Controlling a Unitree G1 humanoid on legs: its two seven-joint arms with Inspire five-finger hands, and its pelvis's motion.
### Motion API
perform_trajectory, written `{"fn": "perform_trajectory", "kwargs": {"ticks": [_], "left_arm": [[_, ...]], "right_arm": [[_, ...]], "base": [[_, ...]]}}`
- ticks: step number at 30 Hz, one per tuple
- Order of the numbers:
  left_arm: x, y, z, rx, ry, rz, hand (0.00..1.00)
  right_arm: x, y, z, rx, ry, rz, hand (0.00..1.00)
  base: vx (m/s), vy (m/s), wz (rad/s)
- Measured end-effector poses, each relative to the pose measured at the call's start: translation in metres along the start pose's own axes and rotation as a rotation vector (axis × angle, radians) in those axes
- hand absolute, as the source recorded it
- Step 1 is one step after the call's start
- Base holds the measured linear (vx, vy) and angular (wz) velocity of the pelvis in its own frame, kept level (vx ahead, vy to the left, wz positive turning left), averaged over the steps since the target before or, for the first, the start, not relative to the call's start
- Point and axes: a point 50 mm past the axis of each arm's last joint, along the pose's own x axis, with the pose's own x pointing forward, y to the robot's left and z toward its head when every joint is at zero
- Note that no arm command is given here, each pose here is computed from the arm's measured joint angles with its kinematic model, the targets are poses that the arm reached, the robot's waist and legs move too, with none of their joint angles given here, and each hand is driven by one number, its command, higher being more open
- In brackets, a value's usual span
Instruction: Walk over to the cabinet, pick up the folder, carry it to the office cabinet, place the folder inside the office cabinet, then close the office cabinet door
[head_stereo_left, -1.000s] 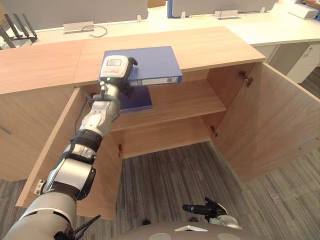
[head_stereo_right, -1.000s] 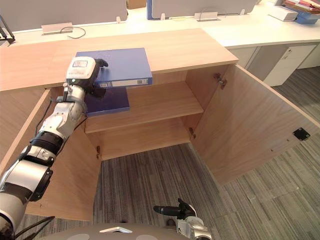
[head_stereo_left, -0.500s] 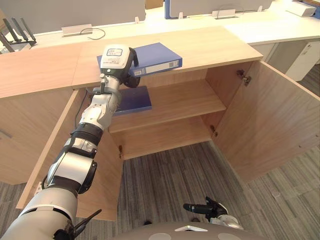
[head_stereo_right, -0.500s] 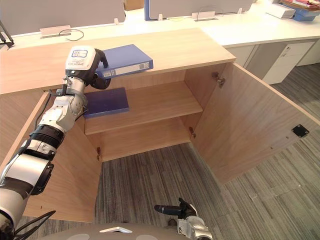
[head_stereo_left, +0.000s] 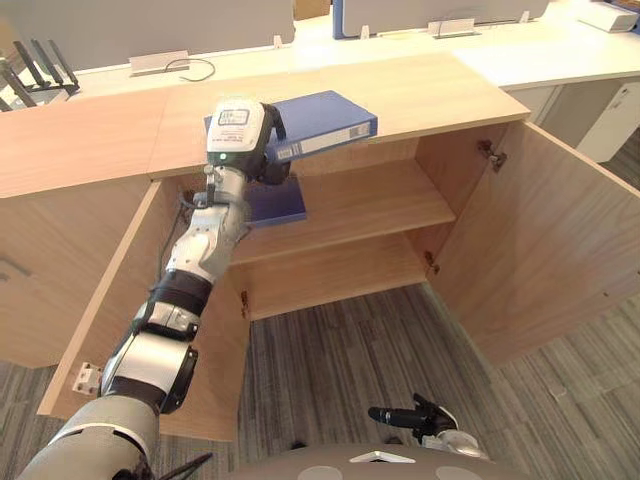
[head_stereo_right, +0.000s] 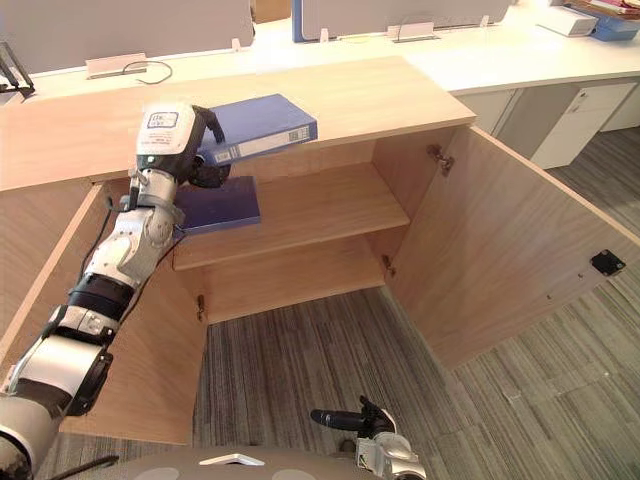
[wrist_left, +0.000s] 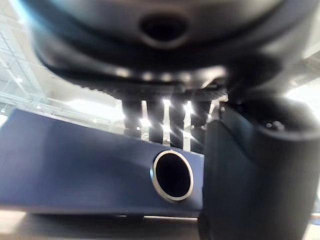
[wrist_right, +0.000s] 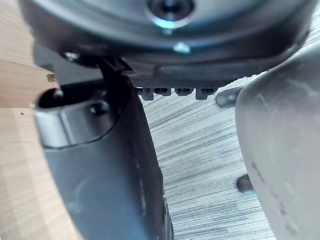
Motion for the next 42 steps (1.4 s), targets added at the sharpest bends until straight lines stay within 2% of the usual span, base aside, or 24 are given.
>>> {"fn": "perform_trajectory", "kwargs": {"ticks": [10, 15, 20, 29, 36, 42], "left_arm": [[-0.022, 0.009, 0.017, -0.060, -0.076, 0.084, 0.00], [-0.019, 0.034, 0.033, -0.098, -0.139, 0.194, 0.00], [-0.019, 0.046, 0.041, -0.149, -0.151, 0.275, 0.00], [-0.020, 0.081, 0.036, -0.202, -0.110, 0.495, 0.00], [-0.024, 0.098, 0.029, -0.450, 0.003, 0.648, 0.00], [-0.025, 0.105, 0.020, -0.568, 0.101, 0.739, 0.00]], "right_arm": [[-0.001, -0.001, -0.004, -0.004, 0.012, -0.008, 1.00], [-0.001, 0.001, -0.008, -0.004, 0.028, -0.014, 1.00], [-0.001, 0.001, -0.012, -0.003, 0.047, -0.015, 1.00], [-0.002, 0.002, -0.017, -0.001, 0.067, -0.021, 1.00], [-0.002, 0.004, -0.021, 0.004, 0.077, -0.028, 1.00], [-0.004, 0.004, -0.027, -0.003, 0.088, -0.027, 1.00]], "base": [[-0.02, -0.011, 0.00], [0.00, 0.000, 0.00], [0.00, 0.000, -0.01], [0.00, 0.000, 0.00], [0.00, 0.000, 0.00], [0.00, 0.000, 0.00]]}}
